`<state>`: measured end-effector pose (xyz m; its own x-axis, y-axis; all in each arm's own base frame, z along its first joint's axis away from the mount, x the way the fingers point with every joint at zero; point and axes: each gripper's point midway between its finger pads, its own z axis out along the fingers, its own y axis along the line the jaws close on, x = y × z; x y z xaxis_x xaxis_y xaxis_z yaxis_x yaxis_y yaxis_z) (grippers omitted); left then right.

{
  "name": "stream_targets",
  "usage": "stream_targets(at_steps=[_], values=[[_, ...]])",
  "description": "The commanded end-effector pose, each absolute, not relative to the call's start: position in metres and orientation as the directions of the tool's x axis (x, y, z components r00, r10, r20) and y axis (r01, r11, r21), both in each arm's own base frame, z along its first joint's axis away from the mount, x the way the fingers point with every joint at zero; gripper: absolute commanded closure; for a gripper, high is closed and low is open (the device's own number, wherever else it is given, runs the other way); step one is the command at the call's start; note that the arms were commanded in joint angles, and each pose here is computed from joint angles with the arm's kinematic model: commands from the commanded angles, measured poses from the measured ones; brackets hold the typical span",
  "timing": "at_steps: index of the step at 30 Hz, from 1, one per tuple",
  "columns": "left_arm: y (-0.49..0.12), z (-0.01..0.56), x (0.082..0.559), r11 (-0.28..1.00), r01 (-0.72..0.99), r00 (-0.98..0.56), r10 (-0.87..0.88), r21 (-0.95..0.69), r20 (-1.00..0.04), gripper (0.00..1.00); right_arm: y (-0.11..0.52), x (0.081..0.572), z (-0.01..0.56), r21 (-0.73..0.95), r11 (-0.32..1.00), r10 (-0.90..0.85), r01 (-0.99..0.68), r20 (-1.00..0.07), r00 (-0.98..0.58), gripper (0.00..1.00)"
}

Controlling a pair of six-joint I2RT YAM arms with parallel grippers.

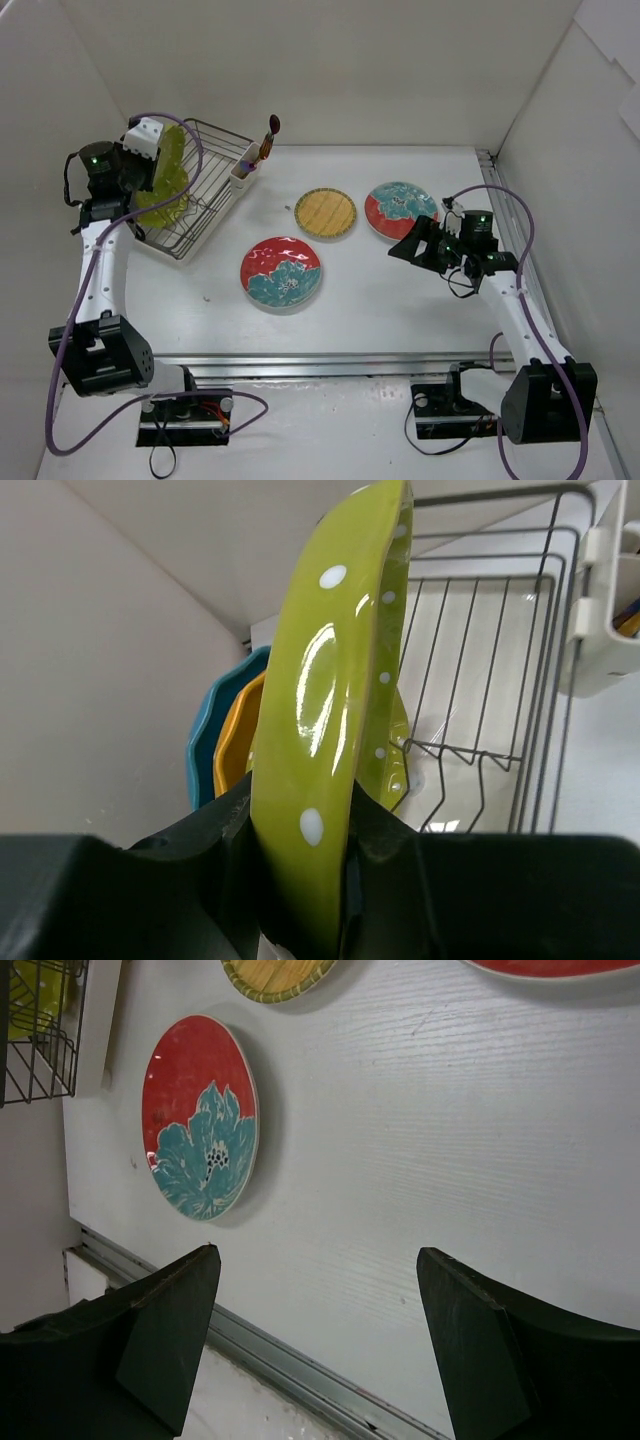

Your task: Load the bowls into the dish rack

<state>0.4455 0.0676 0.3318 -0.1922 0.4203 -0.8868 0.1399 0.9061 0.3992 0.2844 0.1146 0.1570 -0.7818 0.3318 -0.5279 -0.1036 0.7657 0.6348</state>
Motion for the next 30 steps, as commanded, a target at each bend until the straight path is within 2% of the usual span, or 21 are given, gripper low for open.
stream_targets(at_steps=[1,15,30], values=[[0.061,0.437,0.458,0.819,0.066,0.150,0.556,0.570,-0.817,1.00,0.119,0.292,0.165,0.650,0.744,0.323,-0.155,-0.553,-0.768,0.23],[0.088,0.375,0.489,0.792,0.131,0.049,0.595,0.596,-0.802,1.00,0.119,0.293,0.152,0.655,0.743,0.321,-0.136,-0.527,-0.787,0.23],[0.093,0.306,0.497,0.839,0.196,-0.060,0.528,0.508,-0.847,1.00,0.121,0.293,0.147,0.662,0.738,0.320,-0.129,-0.512,-0.797,0.23]])
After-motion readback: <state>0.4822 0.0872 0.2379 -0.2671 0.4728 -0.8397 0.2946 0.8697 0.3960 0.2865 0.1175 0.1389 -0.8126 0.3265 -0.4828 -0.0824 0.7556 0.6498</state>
